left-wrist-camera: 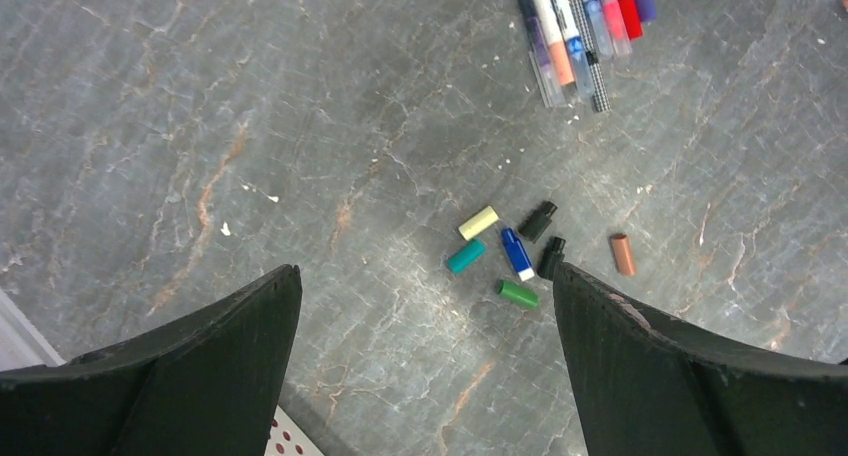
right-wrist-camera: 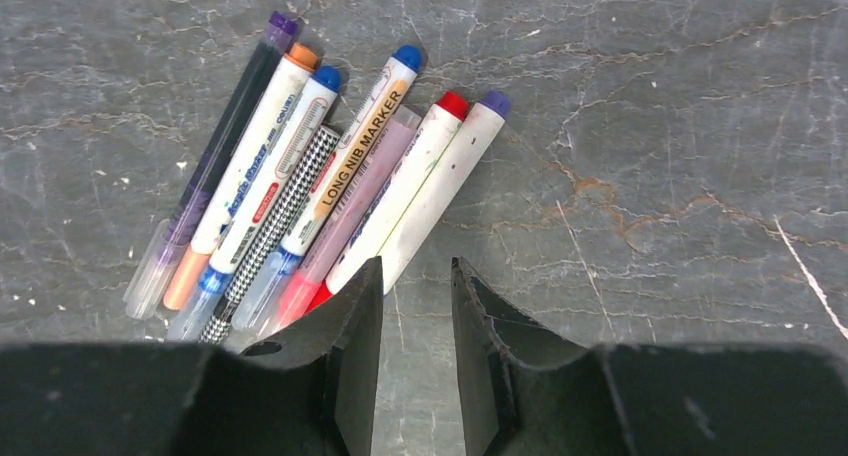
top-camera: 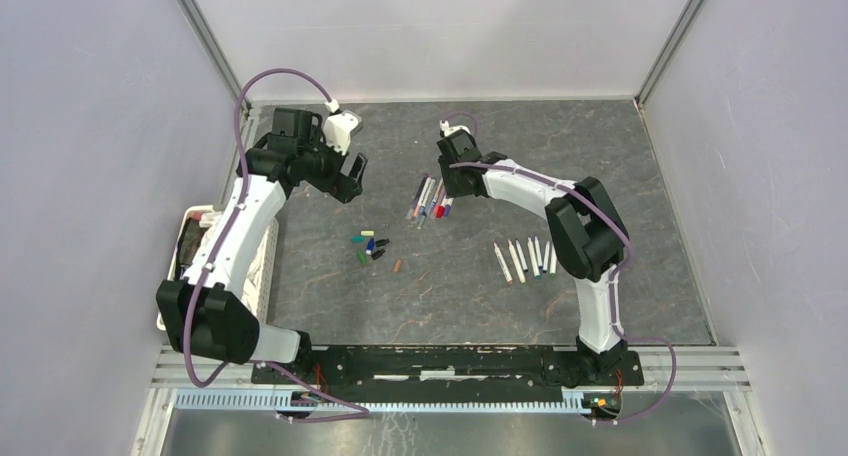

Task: Open the pen caps
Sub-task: Pick up the pen from the center of the board.

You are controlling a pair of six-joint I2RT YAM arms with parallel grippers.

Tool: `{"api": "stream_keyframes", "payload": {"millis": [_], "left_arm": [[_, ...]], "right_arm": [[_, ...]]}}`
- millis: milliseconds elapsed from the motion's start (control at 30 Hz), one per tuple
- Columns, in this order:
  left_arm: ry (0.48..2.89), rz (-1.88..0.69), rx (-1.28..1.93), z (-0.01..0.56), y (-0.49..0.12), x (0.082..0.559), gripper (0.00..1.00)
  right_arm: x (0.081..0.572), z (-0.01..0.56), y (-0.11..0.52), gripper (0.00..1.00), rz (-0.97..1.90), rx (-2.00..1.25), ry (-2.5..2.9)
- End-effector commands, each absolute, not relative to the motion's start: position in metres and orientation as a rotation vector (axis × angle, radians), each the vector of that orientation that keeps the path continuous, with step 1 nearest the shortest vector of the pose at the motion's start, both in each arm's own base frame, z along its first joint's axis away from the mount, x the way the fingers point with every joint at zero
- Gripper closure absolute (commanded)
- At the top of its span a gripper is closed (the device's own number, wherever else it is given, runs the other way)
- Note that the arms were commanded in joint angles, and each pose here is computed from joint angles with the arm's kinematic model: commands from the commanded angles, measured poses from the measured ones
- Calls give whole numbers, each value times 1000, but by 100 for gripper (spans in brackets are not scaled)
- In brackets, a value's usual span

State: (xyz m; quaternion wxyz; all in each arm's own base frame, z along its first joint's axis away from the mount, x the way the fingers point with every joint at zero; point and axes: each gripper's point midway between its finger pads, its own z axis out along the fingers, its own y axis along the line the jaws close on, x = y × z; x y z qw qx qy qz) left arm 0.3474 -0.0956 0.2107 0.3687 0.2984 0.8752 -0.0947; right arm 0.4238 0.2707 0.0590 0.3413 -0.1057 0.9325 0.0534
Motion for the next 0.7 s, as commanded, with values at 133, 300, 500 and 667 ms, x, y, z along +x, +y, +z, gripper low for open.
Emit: {"api": "stream_keyframes", "payload": {"millis": [133, 300, 500, 667], "left_arm": [[2217, -329, 754, 217, -105, 338, 0], [2215, -336, 764, 217, -106, 335, 0], [2203, -337, 773, 220, -106, 333, 0], [2205, -351, 777, 219, -108, 333, 0]], "right_arm": [[443, 57, 273, 64, 80, -225, 2432], [442, 39, 263, 66, 21, -227, 2464], [435, 21, 245, 69, 7, -190, 2500], [427, 16, 233, 72, 0, -169, 2513]]}}
